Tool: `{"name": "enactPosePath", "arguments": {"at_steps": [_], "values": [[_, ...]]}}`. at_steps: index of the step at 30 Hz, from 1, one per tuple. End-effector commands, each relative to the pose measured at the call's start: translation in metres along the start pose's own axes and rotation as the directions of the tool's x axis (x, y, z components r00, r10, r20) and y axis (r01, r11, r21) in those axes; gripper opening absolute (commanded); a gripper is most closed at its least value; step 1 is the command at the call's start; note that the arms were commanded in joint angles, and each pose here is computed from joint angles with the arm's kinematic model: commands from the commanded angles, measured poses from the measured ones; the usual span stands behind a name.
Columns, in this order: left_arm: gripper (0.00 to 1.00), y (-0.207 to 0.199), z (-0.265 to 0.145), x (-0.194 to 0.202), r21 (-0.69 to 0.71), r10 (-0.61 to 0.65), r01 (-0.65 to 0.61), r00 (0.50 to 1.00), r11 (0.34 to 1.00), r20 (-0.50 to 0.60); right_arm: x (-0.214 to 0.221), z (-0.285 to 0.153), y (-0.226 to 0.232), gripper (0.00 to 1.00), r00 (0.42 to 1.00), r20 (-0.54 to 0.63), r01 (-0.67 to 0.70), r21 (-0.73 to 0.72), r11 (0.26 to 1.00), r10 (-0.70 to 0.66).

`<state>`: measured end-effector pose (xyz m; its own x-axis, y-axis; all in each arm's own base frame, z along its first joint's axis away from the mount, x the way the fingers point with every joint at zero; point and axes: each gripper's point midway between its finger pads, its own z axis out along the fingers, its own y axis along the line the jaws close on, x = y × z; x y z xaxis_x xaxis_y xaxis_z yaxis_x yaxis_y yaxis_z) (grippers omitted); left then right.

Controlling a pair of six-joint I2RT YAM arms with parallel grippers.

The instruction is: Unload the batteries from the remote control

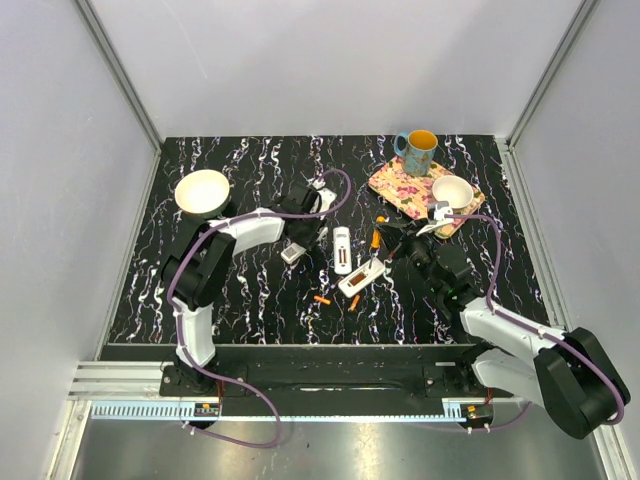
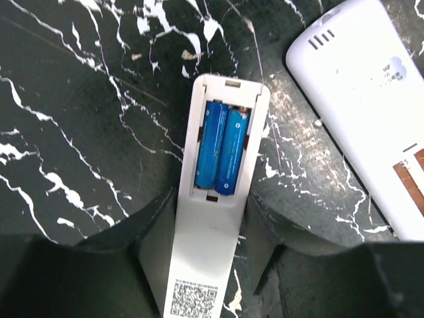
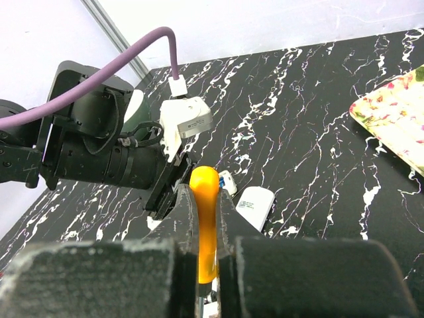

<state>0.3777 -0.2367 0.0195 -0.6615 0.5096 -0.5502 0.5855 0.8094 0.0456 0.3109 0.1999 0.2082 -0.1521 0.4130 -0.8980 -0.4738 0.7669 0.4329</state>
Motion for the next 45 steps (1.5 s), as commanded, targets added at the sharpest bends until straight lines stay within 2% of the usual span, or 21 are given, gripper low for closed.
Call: {"name": "enactPosePath", "arguments": {"at_steps": [1, 4, 8, 15, 20, 21, 23, 25, 27, 31, 34, 38, 39, 42, 43, 45], "values": [[0.35, -0.017, -0.006, 0.025, 0.082, -0.030, 0.034, 0.998, 0.996, -0.052, -0.008, 0.003, 0.006, 0.00, 1.000, 0.028, 0.014, -0.025, 1.000, -0.013], [0.30, -0.024, -0.017, 0.038, 0.096, -0.053, 0.059, 0.997, 0.994, -0.059, -0.005, 0.005, 0.005, 0.00, 1.000, 0.022, 0.003, -0.023, 1.000, -0.003], [0.29, -0.038, -0.032, 0.050, 0.112, -0.069, 0.075, 0.996, 0.991, -0.055, -0.002, 0.007, 0.008, 0.00, 1.000, 0.011, -0.006, -0.046, 0.999, 0.006], [0.29, -0.085, -0.048, 0.065, 0.181, -0.001, 0.012, 0.998, 0.983, -0.061, 0.005, 0.010, 0.012, 0.00, 0.999, -0.009, -0.032, -0.068, 0.997, 0.031], [0.33, -0.093, -0.046, 0.074, 0.173, 0.030, -0.014, 0.996, 0.985, -0.088, 0.011, 0.013, 0.013, 0.00, 0.998, -0.025, -0.057, -0.079, 0.995, 0.055], [0.34, -0.096, -0.047, 0.074, 0.183, 0.032, -0.016, 0.996, 0.983, -0.087, 0.013, 0.014, 0.014, 0.00, 0.998, -0.032, -0.065, -0.082, 0.994, 0.063], [0.51, -0.095, -0.051, 0.071, 0.181, 0.025, -0.013, 0.997, 0.983, -0.068, 0.016, 0.015, 0.013, 0.00, 0.997, -0.034, -0.071, -0.085, 0.994, 0.069], [0.72, -0.092, -0.058, 0.064, 0.161, 0.013, -0.009, 1.000, 0.987, -0.025, 0.020, 0.017, 0.013, 0.00, 0.996, -0.036, -0.084, -0.090, 0.992, 0.081], [0.79, -0.086, -0.065, 0.058, 0.129, -0.009, 0.009, 1.000, 0.992, 0.003, 0.021, 0.018, 0.015, 0.00, 0.995, -0.039, -0.093, -0.100, 0.991, 0.089], [0.80, -0.084, -0.096, 0.035, 0.132, -0.051, 0.035, 0.992, 0.991, 0.115, 0.026, 0.024, 0.016, 0.00, 0.994, -0.050, -0.100, -0.107, 0.989, 0.095], [0.75, -0.081, -0.118, 0.025, 0.133, -0.107, 0.081, 0.974, 0.988, 0.198, 0.026, 0.029, 0.019, 0.00, 0.994, -0.052, -0.101, -0.115, 0.988, 0.095], [0.48, -0.094, -0.134, 0.025, 0.218, -0.189, 0.136, 0.951, 0.966, 0.245, 0.024, 0.035, 0.022, 0.00, 0.994, -0.048, -0.102, -0.125, 0.987, 0.097], [0.31, -0.101, -0.136, 0.023, 0.261, -0.202, 0.134, 0.945, 0.956, 0.256, 0.022, 0.038, 0.024, 0.00, 0.994, -0.044, -0.102, -0.129, 0.986, 0.097], [0.05, -0.110, -0.129, 0.030, 0.290, -0.240, 0.166, 0.940, 0.943, 0.241, 0.021, 0.043, 0.026, 0.00, 0.994, -0.042, -0.109, -0.136, 0.985, 0.104], [0.01, -0.112, -0.121, 0.038, 0.286, -0.244, 0.177, 0.945, 0.942, 0.216, 0.023, 0.044, 0.026, 0.00, 0.993, -0.046, -0.111, -0.137, 0.984, 0.106], [0.00, -0.114, -0.108, 0.044, 0.268, -0.270, 0.216, 0.945, 0.939, 0.185, 0.022, 0.047, 0.029, 0.00, 0.993, -0.045, -0.114, -0.145, 0.983, 0.109]]}}
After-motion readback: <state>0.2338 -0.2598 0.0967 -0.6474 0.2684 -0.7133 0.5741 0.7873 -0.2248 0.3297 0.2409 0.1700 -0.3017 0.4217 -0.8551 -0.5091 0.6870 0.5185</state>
